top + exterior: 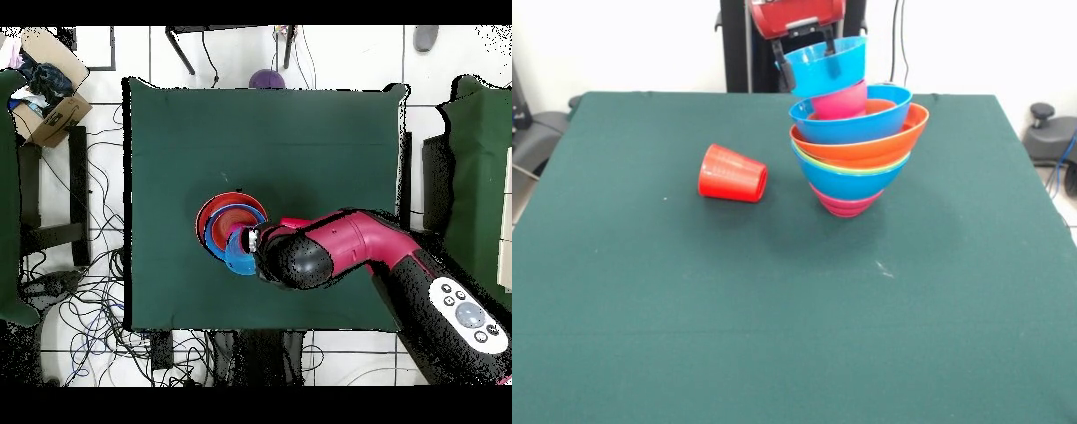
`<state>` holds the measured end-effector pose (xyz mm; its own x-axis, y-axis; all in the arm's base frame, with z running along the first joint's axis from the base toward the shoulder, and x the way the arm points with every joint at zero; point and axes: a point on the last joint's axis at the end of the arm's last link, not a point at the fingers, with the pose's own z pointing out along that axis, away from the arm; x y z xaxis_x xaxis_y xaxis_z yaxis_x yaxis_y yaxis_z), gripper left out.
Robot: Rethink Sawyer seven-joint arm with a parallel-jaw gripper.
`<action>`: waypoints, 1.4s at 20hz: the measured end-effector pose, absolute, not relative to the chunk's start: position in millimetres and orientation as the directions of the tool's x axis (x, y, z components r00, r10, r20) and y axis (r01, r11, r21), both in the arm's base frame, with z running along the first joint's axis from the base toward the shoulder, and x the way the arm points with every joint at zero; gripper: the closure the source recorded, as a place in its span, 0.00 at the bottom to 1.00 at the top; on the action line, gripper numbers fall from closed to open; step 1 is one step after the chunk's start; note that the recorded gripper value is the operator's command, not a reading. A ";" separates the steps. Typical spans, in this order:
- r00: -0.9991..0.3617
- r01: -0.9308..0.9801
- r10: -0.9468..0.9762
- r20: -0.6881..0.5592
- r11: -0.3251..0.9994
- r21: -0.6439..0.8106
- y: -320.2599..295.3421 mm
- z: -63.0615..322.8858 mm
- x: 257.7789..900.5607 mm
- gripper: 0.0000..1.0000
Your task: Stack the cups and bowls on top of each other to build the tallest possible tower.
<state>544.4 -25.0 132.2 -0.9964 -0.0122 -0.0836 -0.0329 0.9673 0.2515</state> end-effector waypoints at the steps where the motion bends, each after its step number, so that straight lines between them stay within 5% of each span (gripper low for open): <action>1: -0.996 -0.039 -0.018 -0.085 0.968 0.248 -22.7 133.0 544.9 0.00; 28: -0.991 -0.109 -0.090 -0.100 0.971 0.211 11.4 141.7 548.5 0.00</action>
<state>548.5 11.4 141.7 -0.9909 -0.0899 -0.1000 -0.1094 0.9714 0.2106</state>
